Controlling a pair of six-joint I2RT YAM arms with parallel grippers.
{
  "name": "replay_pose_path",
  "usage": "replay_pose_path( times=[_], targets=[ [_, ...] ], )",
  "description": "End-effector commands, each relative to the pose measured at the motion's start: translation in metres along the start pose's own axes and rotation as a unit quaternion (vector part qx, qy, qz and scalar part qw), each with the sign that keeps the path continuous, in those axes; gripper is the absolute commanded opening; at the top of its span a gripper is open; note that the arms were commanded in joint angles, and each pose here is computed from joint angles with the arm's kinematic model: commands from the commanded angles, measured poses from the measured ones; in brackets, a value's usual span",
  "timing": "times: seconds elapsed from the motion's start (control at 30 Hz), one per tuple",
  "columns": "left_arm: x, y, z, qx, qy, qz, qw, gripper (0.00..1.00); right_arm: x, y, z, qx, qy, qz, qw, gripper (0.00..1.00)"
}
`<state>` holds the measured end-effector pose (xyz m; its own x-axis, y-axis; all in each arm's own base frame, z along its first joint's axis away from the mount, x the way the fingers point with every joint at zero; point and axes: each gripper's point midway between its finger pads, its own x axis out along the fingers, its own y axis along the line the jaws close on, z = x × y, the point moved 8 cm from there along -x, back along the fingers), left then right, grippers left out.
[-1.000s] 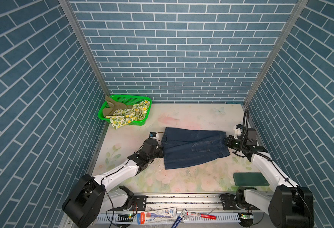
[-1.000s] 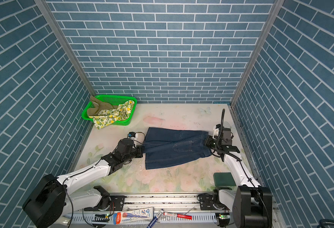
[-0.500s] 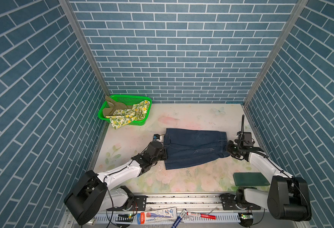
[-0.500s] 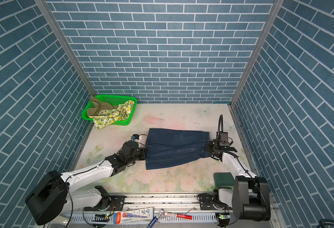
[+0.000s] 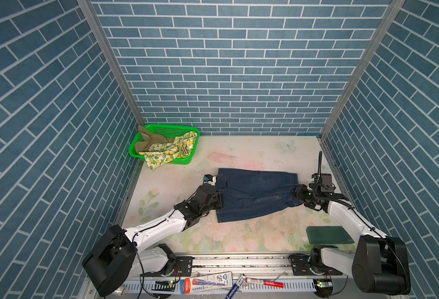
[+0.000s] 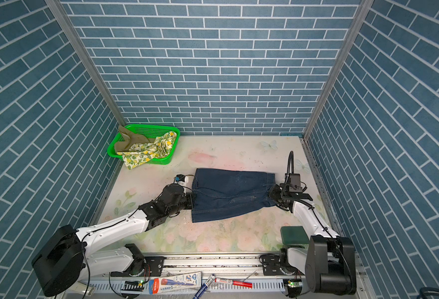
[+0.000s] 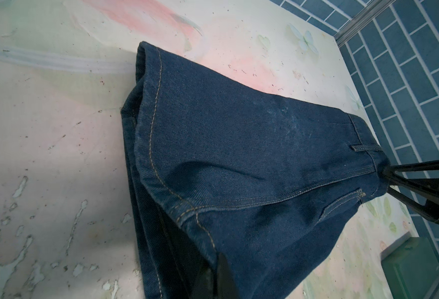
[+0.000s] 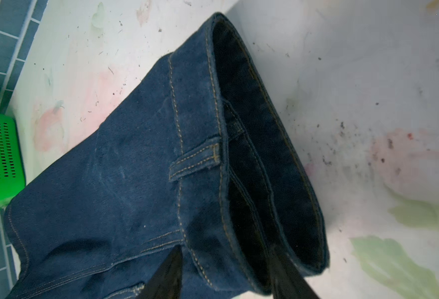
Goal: Fold and stack skirts
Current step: Fold the skirt at the center of the table.
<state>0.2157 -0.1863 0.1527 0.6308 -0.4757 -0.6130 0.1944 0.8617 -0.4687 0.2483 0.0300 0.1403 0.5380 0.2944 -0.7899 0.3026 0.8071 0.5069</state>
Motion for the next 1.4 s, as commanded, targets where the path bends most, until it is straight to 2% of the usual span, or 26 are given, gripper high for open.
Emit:
replay_pose_path(
  times=[0.0,0.2,0.3,0.37,0.47,0.5,0.53,0.73,0.93,1.03,1.37],
  targets=[
    [0.003,0.004,-0.008,-0.001,0.007,0.009,1.0,0.0,-0.005,0.008,0.004,0.035,0.001,0.023,0.999,0.53],
    [0.005,0.009,-0.015,0.002,0.012,0.015,1.0,0.0,-0.005,0.012,0.009,0.059,0.003,0.029,0.998,0.56],
    [0.005,0.012,-0.018,0.001,0.013,0.016,1.0,0.0,0.0,0.008,0.007,0.066,0.014,0.021,0.998,0.51],
    [0.005,0.013,-0.019,0.001,0.014,0.018,1.0,0.0,0.002,0.006,0.005,0.064,0.014,0.02,0.998,0.41],
    [0.006,0.011,-0.017,0.0,0.014,0.016,1.0,0.0,-0.003,0.01,0.012,0.045,-0.001,0.025,0.999,0.12],
    [0.005,0.009,-0.015,0.001,0.013,0.014,1.0,0.0,-0.006,0.014,0.017,0.034,-0.009,0.025,0.999,0.04],
    [0.004,0.008,-0.013,0.002,0.012,0.015,1.0,0.0,-0.009,0.017,0.023,0.023,-0.017,0.024,0.999,0.0],
    [-0.011,-0.004,0.005,0.003,-0.008,0.005,1.0,0.0,-0.029,0.039,0.055,-0.033,-0.05,0.044,0.997,0.0],
    [-0.026,-0.006,0.009,0.001,-0.017,-0.006,1.0,0.0,-0.042,0.035,0.058,-0.055,-0.062,0.018,0.996,0.0],
    [-0.025,-0.001,0.0,-0.003,-0.013,-0.005,1.0,0.0,-0.035,0.024,0.048,-0.048,-0.05,0.007,0.998,0.0],
    [-0.002,0.022,-0.053,-0.017,0.049,0.025,0.998,0.0,0.0,-0.019,0.011,-0.003,-0.003,-0.045,0.999,0.0]
  ],
)
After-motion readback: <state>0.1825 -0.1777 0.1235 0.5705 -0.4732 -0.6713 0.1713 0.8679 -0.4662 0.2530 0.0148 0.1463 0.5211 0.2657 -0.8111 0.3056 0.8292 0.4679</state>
